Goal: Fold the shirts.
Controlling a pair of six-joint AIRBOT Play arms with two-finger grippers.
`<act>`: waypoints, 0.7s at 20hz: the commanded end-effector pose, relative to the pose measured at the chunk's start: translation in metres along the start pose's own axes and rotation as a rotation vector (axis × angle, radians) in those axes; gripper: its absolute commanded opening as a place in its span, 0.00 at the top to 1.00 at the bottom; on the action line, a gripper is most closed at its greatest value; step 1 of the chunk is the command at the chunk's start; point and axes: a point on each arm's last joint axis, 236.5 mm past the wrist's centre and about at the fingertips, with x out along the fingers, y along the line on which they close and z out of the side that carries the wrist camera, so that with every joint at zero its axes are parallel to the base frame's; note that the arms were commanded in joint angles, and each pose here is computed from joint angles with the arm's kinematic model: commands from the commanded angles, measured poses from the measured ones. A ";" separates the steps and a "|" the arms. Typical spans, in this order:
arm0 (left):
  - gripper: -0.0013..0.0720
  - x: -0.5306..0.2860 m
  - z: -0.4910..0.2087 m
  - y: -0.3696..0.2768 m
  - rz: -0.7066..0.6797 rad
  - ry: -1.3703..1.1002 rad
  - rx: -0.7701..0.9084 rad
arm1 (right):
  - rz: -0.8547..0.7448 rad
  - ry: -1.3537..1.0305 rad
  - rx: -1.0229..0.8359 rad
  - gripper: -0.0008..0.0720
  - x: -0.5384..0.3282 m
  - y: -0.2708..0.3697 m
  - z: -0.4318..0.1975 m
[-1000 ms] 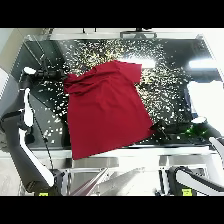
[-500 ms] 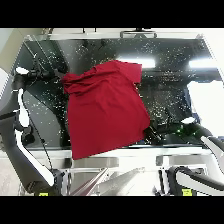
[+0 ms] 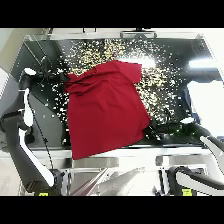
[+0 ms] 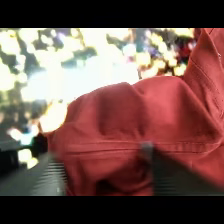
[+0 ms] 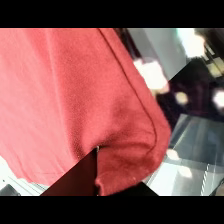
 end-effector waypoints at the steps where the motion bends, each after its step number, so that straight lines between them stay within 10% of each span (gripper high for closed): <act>1: 0.84 0.005 0.014 -0.011 -0.019 -0.057 -0.014 | 0.005 -0.001 0.000 0.97 0.000 0.001 0.000; 2: 0.95 0.003 0.017 -0.014 -0.027 -0.064 -0.018 | 0.005 -0.002 -0.004 0.97 0.000 0.001 0.001; 14: 0.95 -0.105 -0.063 -0.063 -0.233 0.309 -0.230 | 0.046 -0.519 -0.182 0.97 -0.153 0.059 0.247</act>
